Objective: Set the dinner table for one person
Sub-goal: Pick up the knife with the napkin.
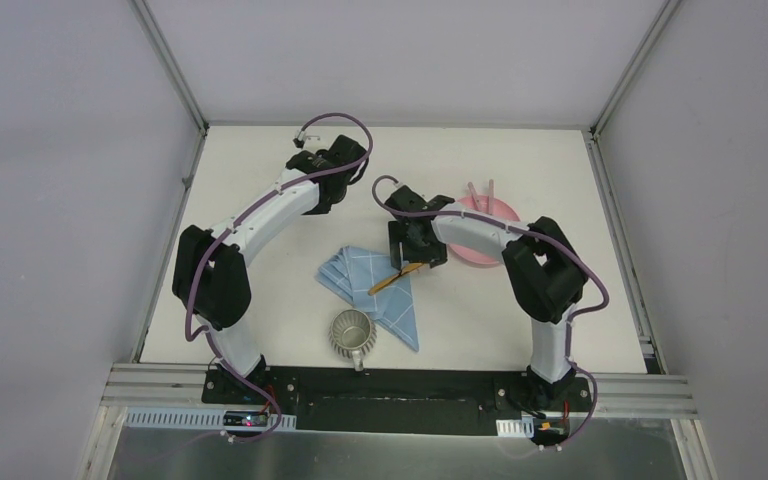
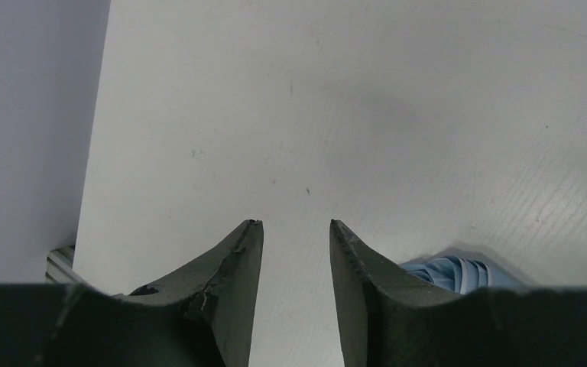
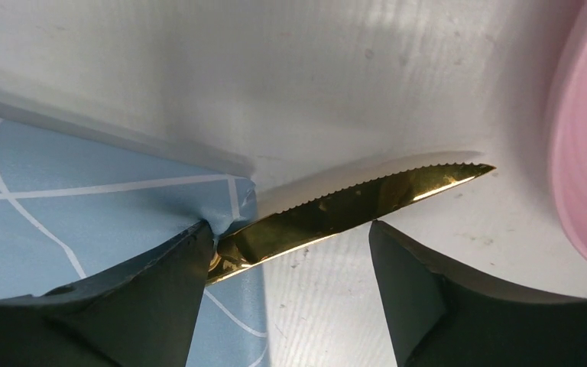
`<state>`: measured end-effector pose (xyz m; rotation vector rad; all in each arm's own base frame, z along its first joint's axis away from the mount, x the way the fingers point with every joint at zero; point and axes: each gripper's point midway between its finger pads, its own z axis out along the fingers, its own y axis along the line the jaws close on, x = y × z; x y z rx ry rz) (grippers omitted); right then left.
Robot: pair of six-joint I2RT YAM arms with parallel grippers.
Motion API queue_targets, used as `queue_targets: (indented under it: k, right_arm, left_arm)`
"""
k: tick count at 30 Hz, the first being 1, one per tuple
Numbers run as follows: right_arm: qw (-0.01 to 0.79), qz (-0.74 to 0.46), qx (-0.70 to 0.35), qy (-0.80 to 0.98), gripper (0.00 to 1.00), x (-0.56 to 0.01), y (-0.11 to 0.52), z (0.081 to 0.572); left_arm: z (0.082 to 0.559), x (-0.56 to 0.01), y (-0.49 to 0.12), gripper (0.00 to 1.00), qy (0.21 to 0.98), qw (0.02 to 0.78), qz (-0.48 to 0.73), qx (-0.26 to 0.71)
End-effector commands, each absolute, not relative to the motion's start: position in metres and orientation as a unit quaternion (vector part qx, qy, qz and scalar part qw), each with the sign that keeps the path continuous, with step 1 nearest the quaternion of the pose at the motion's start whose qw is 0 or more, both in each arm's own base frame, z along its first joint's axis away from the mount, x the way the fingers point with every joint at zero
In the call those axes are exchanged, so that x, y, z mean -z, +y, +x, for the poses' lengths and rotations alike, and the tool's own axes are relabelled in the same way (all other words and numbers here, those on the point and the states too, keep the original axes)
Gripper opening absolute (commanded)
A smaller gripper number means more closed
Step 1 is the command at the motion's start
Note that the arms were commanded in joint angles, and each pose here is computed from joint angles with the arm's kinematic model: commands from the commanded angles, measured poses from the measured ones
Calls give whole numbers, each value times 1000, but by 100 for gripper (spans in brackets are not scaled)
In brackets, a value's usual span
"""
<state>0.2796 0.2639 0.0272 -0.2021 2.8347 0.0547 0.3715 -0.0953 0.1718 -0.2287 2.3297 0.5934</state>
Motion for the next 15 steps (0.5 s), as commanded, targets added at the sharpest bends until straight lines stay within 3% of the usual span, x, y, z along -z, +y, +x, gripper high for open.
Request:
queue_targets:
  k: [1, 9, 15]
  right_arm:
    - [161, -66, -51, 983, 79, -16, 295, 289]
    - [165, -72, -52, 982, 78, -16, 307, 300]
    - [177, -80, -34, 980, 63, -9, 312, 321]
  left_arm:
    - [366, -181, -88, 39, 892, 367, -92, -245]
    - [366, -181, -87, 39, 891, 370, -99, -243]
    - [367, -175, -86, 39, 890, 368, -98, -253]
